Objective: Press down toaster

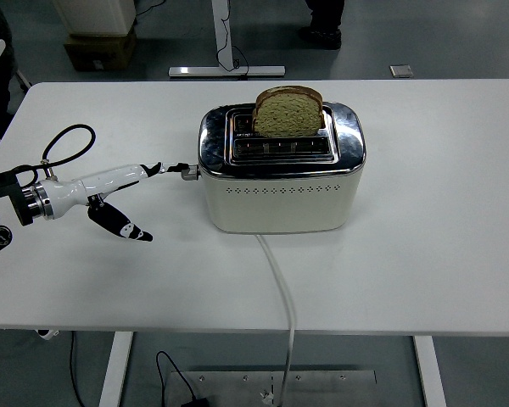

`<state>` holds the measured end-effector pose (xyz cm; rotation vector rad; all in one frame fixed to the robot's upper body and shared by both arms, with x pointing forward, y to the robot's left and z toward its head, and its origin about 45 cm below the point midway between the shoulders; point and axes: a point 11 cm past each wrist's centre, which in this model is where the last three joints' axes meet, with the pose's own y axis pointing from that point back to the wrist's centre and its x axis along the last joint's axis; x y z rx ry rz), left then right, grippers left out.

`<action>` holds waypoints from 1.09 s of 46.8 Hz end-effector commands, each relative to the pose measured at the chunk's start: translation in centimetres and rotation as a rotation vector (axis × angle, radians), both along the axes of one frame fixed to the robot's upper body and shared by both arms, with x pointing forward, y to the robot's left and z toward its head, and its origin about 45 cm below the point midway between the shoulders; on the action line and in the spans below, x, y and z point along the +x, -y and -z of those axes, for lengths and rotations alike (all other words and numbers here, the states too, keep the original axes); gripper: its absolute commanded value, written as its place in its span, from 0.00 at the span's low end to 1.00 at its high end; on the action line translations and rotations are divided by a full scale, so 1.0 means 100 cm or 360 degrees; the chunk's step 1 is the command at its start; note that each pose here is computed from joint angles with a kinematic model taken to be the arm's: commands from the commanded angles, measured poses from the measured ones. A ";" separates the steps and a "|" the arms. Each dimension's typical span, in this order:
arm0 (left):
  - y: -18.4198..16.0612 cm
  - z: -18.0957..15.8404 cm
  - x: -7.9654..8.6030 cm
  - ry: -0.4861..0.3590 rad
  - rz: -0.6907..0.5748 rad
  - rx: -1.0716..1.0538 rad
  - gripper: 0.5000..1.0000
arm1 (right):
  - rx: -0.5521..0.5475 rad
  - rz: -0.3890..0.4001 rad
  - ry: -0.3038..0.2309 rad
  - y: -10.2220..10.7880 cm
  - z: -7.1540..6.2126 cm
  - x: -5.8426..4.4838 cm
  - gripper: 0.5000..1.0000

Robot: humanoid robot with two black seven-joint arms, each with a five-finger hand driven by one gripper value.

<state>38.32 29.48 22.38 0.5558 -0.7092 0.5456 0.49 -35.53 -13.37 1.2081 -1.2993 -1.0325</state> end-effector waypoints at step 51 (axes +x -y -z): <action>0.006 0.032 -0.006 -0.0107 -0.0010 0.0019 1.00 | 0.0000 0.0002 -0.0003 0.000 0.000 -0.001 1.00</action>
